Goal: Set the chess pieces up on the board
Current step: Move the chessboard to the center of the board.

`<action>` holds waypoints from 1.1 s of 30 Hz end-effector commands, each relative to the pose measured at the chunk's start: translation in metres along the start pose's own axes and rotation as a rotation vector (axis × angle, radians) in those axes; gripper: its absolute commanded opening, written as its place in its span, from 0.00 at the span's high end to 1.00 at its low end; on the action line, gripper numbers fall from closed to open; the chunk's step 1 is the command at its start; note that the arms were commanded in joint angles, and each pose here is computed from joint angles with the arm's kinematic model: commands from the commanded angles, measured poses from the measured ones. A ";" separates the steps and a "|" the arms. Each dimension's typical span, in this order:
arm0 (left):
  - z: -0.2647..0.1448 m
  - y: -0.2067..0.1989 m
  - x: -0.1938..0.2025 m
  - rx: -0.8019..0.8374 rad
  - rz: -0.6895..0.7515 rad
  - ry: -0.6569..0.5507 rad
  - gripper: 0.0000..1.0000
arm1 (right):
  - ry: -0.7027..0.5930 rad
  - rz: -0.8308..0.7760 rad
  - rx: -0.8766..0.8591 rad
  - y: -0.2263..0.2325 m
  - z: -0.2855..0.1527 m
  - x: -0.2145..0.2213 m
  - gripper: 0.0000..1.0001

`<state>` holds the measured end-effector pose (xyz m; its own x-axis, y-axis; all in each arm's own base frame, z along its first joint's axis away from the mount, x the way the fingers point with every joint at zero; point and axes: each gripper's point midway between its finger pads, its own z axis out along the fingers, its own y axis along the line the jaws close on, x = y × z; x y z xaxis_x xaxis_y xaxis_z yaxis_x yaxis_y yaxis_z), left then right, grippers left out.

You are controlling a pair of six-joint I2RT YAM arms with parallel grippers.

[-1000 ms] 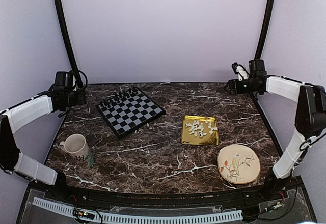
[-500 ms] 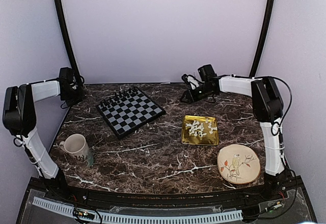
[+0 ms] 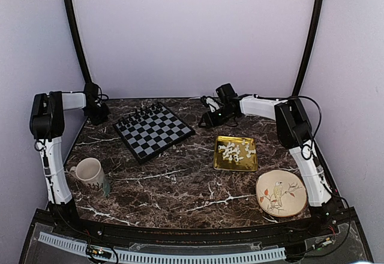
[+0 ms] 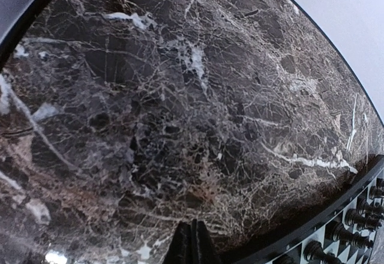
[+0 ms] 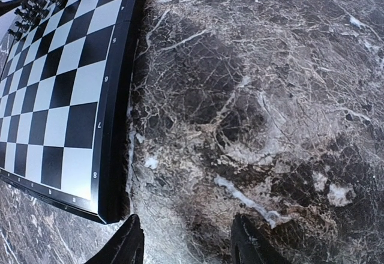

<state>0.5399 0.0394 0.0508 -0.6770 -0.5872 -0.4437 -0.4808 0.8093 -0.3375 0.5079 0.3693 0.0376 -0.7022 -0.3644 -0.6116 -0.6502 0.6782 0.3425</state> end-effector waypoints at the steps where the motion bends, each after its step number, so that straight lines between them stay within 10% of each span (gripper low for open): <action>1: 0.006 -0.011 -0.004 0.050 -0.049 0.036 0.99 | 0.009 0.011 -0.041 0.009 0.011 0.002 0.49; 11: 0.033 -0.017 0.005 0.091 -0.129 0.099 0.97 | 0.015 0.018 -0.121 0.032 0.033 0.004 0.46; 33: 0.033 -0.041 0.063 0.141 -0.042 0.248 1.00 | 0.060 -0.045 -0.170 0.054 0.019 0.033 0.74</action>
<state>0.5684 -0.0108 0.0268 -0.7216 -0.6206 -0.3069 -0.4318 0.7500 -0.5011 0.4753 0.4140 0.0356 -0.6683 -0.3873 -0.6351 -0.7233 0.5379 0.4330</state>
